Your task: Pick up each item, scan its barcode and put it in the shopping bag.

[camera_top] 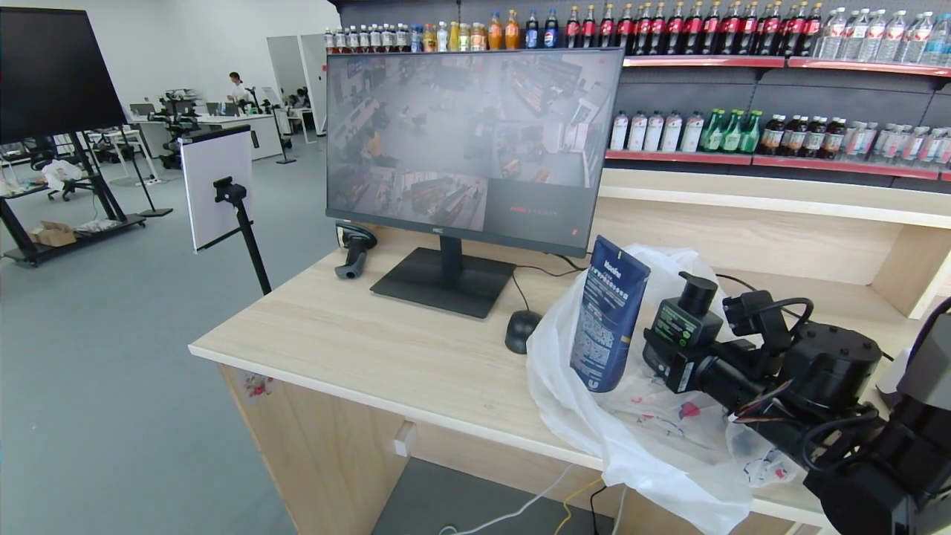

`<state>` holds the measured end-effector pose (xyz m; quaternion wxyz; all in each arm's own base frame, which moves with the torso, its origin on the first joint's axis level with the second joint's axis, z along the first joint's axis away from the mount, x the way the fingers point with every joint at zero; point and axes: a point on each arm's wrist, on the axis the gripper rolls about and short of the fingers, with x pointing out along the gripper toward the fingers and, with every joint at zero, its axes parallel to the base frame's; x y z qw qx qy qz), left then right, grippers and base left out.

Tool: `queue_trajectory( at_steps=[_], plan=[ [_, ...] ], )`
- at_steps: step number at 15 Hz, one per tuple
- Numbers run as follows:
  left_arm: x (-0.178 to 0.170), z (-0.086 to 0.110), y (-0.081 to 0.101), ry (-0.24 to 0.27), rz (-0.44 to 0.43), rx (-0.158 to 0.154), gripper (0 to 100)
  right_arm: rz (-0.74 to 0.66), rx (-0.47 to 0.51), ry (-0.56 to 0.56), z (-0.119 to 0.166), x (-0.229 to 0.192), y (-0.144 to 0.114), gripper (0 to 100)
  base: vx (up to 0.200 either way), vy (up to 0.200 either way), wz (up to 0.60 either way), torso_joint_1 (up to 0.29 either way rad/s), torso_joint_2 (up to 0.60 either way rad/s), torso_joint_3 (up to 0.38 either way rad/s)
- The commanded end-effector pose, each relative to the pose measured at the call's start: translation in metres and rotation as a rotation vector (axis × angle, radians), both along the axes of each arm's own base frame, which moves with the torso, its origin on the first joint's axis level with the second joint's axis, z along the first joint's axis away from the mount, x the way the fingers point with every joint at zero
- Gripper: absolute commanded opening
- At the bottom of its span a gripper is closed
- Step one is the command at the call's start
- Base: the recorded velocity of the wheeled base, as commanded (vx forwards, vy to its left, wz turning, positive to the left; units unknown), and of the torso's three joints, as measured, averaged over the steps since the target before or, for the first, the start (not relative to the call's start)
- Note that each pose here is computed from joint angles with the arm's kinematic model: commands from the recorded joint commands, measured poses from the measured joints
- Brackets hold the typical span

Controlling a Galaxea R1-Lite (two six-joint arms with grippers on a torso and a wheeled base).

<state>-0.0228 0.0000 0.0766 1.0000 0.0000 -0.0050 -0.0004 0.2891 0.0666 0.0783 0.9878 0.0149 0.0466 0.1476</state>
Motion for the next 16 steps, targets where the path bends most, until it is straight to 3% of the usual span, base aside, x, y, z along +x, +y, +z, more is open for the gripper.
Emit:
queue_trajectory(
  at_steps=[1, 8, 9, 16],
  plan=[
    [0.0, 0.0, 0.0, -0.001, 0.001, 0.0, 100, 0.001, 0.001, 0.003, -0.0004, -0.0004, 0.0, 0, 0.0, 0.0, 0.0, 0.0, 0.0, 0.0],
    [0.0, -0.0001, 0.0, 0.001, 0.002, 0.0, 100, 0.0, -0.002, 0.026, -0.0047, -0.0035, -0.0007, 0, 0.0, 0.0, 0.0, 0.0, 0.0, 0.0],
    [0.0, -0.0001, 0.0, 0.001, 0.002, 0.0, 100, 0.002, -0.002, 0.024, -0.0045, -0.0033, -0.0002, 100, 0.0, 0.0, 0.0, 0.0, 0.0, 0.0],
    [0.0, -0.0001, 0.0, 0.001, -0.001, 0.002, 100, -0.002, 0.007, 0.01, 0.0011, -0.0057, -0.0012, 100, 0.0, 0.0, 0.0, 0.0, 0.0, 0.0]
  ],
)
